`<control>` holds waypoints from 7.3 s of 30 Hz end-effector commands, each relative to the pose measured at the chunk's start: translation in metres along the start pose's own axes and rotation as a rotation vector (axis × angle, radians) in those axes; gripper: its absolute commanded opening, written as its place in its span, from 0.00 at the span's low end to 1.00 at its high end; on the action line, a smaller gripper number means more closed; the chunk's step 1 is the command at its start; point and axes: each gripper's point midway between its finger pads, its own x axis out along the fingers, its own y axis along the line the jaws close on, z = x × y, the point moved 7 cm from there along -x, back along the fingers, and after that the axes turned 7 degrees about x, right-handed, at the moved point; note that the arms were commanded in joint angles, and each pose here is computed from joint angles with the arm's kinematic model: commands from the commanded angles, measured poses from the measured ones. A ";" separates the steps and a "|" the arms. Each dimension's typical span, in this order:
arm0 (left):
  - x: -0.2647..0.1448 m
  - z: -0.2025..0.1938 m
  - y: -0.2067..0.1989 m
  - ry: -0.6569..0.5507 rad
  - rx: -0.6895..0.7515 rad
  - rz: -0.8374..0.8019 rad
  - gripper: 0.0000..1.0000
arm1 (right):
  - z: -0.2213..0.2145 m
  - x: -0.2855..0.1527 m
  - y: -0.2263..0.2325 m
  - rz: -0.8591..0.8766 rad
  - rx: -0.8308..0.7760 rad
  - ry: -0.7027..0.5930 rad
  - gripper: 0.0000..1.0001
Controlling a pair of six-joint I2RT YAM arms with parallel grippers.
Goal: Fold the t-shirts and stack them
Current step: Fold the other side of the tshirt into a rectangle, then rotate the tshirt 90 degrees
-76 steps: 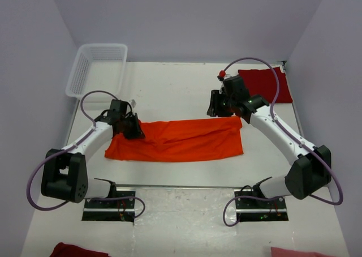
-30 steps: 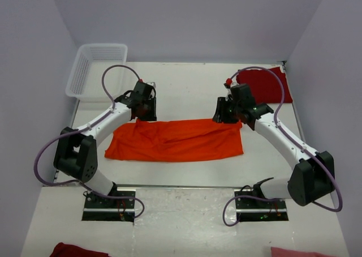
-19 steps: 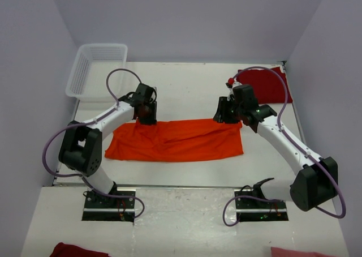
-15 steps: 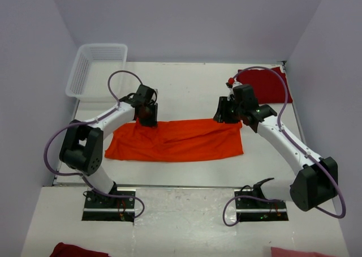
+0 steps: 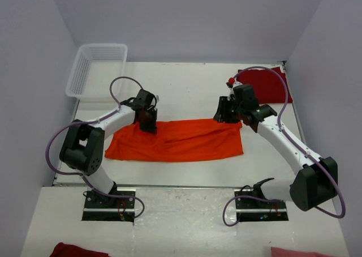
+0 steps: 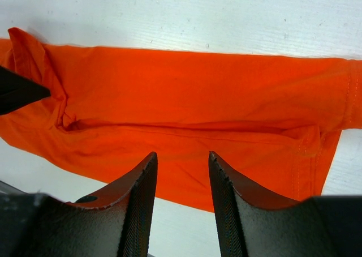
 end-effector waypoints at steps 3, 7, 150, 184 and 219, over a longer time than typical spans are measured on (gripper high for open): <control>-0.005 0.015 -0.006 -0.060 0.037 -0.055 0.00 | 0.000 0.006 0.002 0.041 0.002 -0.006 0.43; -0.009 0.030 -0.018 -0.091 0.066 -0.082 0.00 | -0.001 0.008 0.001 0.035 0.006 -0.001 0.43; 0.022 0.161 -0.056 -0.279 0.117 -0.171 0.00 | -0.123 0.026 0.034 -0.318 -0.098 0.115 0.00; 0.119 0.188 -0.036 -0.193 0.187 -0.148 0.00 | -0.199 0.078 0.045 -0.263 -0.091 0.346 0.00; -0.086 -0.050 -0.021 -0.377 0.020 -0.168 0.37 | -0.133 0.000 0.051 0.156 0.119 0.188 0.60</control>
